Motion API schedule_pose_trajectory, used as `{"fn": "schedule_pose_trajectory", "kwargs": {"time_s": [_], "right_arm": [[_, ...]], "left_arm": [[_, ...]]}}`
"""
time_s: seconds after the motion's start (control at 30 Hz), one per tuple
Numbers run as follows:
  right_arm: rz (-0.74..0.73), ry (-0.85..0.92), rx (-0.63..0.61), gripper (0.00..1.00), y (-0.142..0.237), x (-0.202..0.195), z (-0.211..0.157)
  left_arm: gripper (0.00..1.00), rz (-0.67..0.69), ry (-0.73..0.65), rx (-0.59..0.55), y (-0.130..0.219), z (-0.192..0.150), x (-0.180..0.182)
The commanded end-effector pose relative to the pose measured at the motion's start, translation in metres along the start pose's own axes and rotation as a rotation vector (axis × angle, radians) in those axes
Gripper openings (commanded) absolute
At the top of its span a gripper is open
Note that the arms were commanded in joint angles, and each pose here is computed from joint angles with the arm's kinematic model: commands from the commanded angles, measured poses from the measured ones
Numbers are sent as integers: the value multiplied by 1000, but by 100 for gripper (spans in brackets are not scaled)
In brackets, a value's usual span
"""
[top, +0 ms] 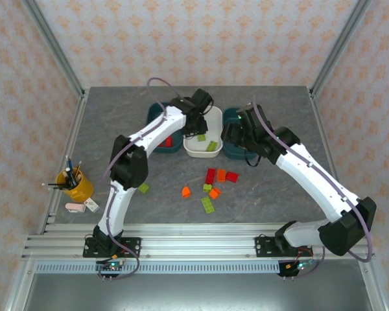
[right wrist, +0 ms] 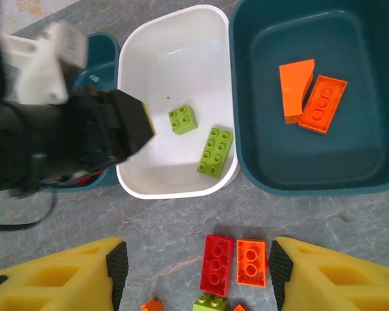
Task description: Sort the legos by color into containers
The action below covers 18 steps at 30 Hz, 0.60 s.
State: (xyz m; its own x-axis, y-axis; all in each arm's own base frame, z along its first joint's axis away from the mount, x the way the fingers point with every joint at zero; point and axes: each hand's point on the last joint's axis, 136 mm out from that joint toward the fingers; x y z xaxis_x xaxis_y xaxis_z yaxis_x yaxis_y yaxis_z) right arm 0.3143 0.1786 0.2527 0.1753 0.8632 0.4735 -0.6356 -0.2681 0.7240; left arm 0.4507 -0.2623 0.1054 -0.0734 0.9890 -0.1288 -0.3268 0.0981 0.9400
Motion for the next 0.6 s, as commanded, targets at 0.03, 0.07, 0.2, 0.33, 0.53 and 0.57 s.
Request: {"fn": "schedule_pose_trajectory", "kwargs": {"time_s": [0.03, 0.07, 0.2, 0.33, 0.53, 0.57], "right_arm": [[-34, -27, 8, 62, 8, -17, -5], [-36, -28, 9, 62, 9, -19, -6], [-40, -33, 26, 62, 7, -24, -13], [-44, -34, 71, 63, -1, -26, -23], [-47, 21, 184, 63, -11, -28, -47], [-43, 57, 196, 62, -11, -25, -52]], "left_arm": [[29, 100, -27, 35, -13, -10, 14], [29, 104, -28, 44, -18, -12, 14], [34, 112, -43, 68, -31, -20, 11], [50, 121, -49, 76, -32, -22, 12], [64, 97, -45, 21, 3, -10, 10], [66, 93, -36, 0, 15, -6, 11]]}}
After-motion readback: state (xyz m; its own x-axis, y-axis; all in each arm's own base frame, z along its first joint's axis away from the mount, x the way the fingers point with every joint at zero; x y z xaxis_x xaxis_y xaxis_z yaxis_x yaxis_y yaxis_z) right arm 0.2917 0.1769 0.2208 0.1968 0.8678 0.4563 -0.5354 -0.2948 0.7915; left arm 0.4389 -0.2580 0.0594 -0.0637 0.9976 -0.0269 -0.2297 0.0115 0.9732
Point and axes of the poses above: each hand's point on the last joint's axis, 136 mm out from that joint toward the fingers, its own y axis back along the fingers, its own x axis along the line the jaws close on, z = x × y, and after that the axes turned 9 degrees about -y, right-handed
